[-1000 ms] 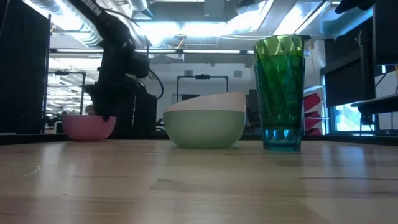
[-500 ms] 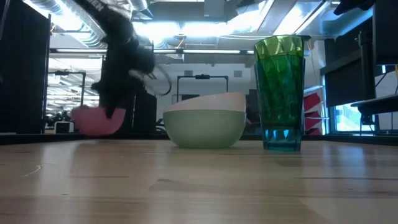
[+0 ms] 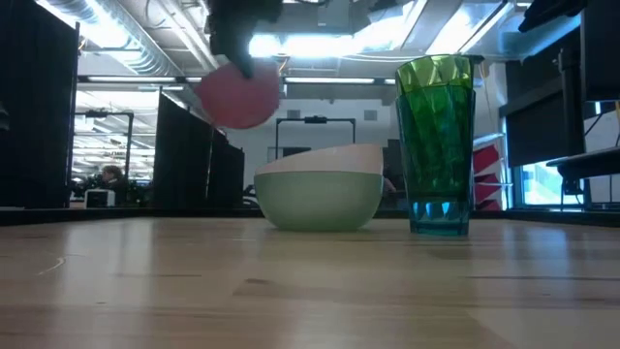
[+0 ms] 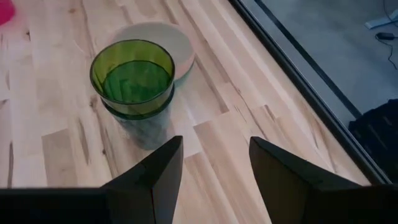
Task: Nest bowls inside each other
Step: Stack the pink bowl on top of the light orange bowl
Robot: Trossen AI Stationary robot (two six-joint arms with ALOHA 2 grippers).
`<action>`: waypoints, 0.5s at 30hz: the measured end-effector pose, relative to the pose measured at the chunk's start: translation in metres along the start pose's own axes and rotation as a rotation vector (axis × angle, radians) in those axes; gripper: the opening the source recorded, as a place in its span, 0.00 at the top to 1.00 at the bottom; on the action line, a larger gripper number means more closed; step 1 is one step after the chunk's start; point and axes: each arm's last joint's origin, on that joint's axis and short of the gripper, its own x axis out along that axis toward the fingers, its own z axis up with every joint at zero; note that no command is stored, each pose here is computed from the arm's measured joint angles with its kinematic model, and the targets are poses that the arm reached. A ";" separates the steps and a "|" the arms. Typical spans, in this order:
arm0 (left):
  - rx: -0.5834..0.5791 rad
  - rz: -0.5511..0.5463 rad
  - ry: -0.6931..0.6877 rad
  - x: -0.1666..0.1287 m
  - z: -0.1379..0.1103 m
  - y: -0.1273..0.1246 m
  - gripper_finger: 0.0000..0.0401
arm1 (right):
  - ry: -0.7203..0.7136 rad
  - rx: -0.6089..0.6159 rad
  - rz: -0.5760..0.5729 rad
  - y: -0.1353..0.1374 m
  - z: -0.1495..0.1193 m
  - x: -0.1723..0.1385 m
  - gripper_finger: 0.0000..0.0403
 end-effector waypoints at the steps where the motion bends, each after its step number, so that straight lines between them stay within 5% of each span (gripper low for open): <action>1: 0.011 -0.005 -0.011 0.002 0.004 -0.005 1.00 | 0.006 0.001 0.002 0.001 -0.001 0.001 0.57; 15: 0.166 -0.079 -0.154 0.035 0.049 -0.082 1.00 | 0.077 0.017 0.031 0.007 -0.013 0.015 0.57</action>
